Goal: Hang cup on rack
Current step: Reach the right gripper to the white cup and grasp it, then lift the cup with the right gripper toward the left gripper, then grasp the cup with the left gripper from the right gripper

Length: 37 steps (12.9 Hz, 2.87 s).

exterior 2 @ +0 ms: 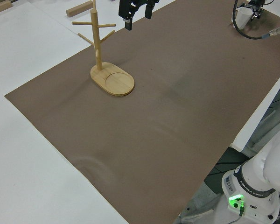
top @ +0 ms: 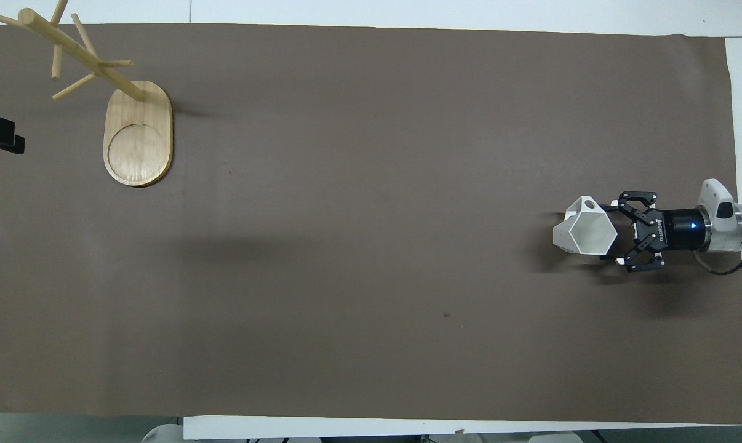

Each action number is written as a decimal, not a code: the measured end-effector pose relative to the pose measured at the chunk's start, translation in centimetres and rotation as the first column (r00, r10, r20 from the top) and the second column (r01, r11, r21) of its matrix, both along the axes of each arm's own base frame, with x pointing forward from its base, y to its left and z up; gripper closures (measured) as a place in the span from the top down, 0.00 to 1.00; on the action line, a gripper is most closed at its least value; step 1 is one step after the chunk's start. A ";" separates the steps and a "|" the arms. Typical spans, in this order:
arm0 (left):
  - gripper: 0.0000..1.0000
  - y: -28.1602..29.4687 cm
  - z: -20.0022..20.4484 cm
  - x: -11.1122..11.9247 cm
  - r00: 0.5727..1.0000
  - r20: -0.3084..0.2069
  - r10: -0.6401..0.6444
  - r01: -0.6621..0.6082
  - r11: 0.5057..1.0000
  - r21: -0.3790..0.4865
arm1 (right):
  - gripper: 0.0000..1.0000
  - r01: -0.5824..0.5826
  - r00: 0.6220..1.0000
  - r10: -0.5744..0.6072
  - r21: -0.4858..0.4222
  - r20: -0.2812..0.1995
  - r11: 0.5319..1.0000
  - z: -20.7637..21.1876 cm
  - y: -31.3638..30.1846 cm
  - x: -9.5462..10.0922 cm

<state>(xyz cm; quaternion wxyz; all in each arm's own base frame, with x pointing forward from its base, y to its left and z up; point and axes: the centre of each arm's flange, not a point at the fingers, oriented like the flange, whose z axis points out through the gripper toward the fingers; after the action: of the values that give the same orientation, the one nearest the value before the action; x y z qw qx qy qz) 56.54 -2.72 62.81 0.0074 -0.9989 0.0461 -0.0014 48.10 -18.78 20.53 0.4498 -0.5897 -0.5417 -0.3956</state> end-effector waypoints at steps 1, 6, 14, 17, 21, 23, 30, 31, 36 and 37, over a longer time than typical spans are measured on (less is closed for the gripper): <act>1.00 0.0 0.0 0.0 1.000 0.000 0.000 0.000 1.000 0.000 | 1.00 -0.008 1.000 0.008 0.003 0.002 1.000 -0.1 0.4 0.0; 1.00 0.0 0.0 0.0 1.000 0.000 0.000 0.000 1.000 0.000 | 1.00 -0.041 0.999 0.041 0.010 0.006 0.999 -0.1 2.3 0.6; 1.00 -0.1 0.0 0.0 1.000 0.000 -0.003 0.003 1.000 0.000 | 0.86 -0.068 0.997 0.066 0.051 0.028 0.996 -1.0 5.2 -0.1; 1.00 -0.5 -0.2 -0.3 1.000 -0.023 -0.011 0.011 1.000 0.001 | 0.79 -0.076 0.997 0.074 0.074 0.024 0.994 1.0 8.6 2.1; 1.00 -7.8 -1.4 -1.6 1.000 -0.010 0.002 -0.002 1.000 -0.007 | 0.79 -0.018 0.999 0.020 0.078 -0.030 0.997 7.7 22.6 7.7; 1.00 -17.1 -2.6 -3.9 0.997 0.045 0.068 -0.066 0.997 -0.030 | 0.79 0.029 0.999 -0.027 0.051 -0.040 0.998 9.4 29.9 8.7; 0.98 -36.9 -7.4 -9.1 0.966 -0.007 0.259 -0.258 0.961 -0.103 | 0.79 0.165 0.985 -0.167 -0.043 -0.047 0.985 11.2 42.8 7.6; 0.98 -38.4 -8.4 -8.7 0.963 -0.016 0.269 -0.269 0.958 -0.102 | 0.79 0.175 0.983 -0.177 -0.043 -0.048 0.984 11.2 43.6 7.4; 0.93 -42.0 -12.2 -7.7 0.957 -0.020 0.289 -0.290 0.952 -0.103 | 0.79 0.190 0.980 -0.193 -0.060 -0.044 0.980 11.1 44.3 7.1; 0.84 -42.1 -12.9 -7.4 0.955 -0.022 0.295 -0.296 0.950 -0.099 | 0.79 0.191 0.980 -0.194 -0.060 -0.044 0.980 11.1 44.3 7.1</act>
<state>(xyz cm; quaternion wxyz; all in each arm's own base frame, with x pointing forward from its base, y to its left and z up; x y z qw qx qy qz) 49.09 -44.84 49.87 -0.0433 -0.9936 -0.1042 0.0007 55.24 25.51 31.64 0.4062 -0.6611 -0.4816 -0.4074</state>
